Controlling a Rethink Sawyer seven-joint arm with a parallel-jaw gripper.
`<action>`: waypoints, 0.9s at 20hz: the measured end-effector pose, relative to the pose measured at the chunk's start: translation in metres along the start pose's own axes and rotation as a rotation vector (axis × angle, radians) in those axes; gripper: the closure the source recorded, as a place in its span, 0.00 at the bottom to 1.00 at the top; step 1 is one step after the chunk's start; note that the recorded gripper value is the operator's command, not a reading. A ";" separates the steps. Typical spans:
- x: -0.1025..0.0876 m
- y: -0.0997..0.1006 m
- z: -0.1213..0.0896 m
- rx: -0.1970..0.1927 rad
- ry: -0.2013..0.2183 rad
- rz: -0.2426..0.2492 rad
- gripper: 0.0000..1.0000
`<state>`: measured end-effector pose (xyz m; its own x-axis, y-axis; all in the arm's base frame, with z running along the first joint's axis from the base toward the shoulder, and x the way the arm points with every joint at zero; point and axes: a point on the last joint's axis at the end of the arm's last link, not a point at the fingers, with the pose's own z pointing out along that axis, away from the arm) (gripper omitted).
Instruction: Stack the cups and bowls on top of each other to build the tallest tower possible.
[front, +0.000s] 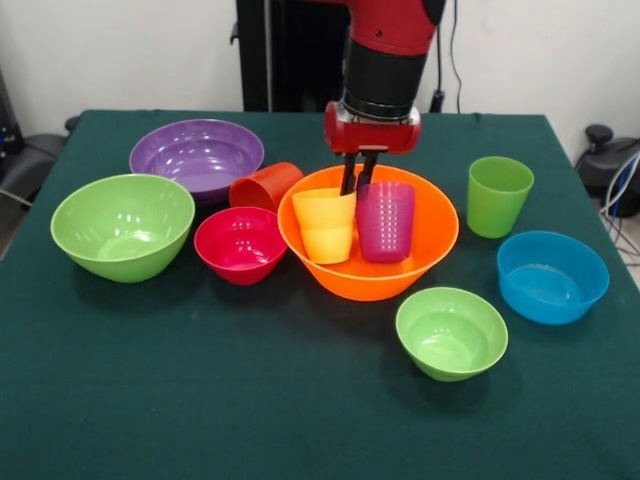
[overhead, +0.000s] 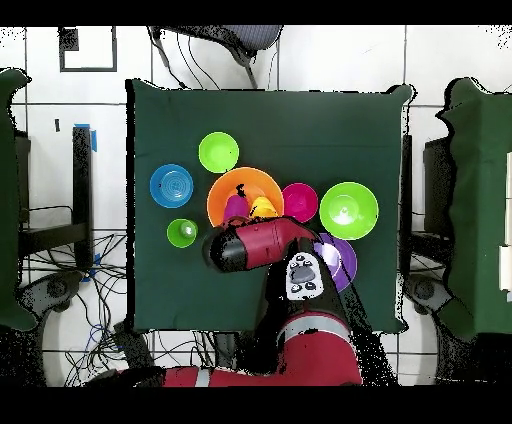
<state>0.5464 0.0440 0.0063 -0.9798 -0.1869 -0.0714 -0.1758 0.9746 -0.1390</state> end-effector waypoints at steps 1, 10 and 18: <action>0.000 0.000 -0.001 0.001 0.005 0.000 1.00; 0.003 -0.004 -0.009 0.010 0.053 0.002 1.00; 0.004 -0.004 -0.015 0.012 0.065 0.003 1.00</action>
<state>0.5414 0.0408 0.0213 -0.9845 -0.1754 -0.0073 -0.1723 0.9734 -0.1513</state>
